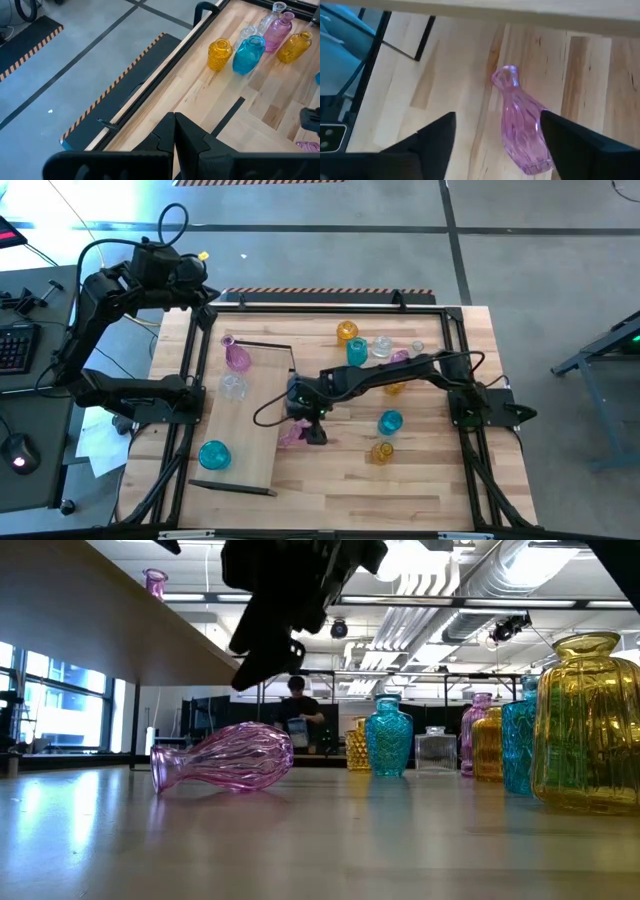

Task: Sort vases onto shelf
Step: Put the left violet flower vase on the shelf

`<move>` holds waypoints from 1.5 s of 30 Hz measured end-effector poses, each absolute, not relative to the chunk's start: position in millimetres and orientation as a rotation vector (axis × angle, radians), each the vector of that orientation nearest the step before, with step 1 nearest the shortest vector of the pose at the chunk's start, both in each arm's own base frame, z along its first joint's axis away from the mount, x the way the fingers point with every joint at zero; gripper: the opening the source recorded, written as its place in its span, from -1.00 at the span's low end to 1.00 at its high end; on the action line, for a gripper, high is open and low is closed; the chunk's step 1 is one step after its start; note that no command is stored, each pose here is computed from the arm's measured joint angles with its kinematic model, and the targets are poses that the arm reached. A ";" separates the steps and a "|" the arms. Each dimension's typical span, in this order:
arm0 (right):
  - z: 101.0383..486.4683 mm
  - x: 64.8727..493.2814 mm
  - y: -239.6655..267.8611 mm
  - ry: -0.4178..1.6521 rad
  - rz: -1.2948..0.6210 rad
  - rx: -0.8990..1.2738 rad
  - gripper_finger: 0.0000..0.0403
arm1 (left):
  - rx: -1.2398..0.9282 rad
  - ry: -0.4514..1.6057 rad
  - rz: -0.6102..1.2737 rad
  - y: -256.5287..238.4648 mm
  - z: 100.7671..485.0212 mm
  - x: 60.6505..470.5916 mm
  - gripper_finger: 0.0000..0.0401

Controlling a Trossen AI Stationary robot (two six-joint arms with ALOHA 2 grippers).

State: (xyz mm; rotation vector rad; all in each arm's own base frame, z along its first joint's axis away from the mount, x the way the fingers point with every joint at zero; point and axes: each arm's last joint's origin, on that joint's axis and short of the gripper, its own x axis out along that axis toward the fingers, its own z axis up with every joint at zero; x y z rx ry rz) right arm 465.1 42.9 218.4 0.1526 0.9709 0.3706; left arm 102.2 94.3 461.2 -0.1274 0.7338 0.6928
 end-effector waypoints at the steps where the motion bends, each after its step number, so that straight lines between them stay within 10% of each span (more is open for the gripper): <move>1: 217.1 464.7 42.8 0.981 0.367 0.152 0.43 | -0.128 0.736 0.694 94.3 461.1 102.1 -1.00; 45: 192.6 483.4 54.7 0.962 0.134 0.517 0.49 | -0.131 0.743 0.694 93.9 460.6 101.6 -1.00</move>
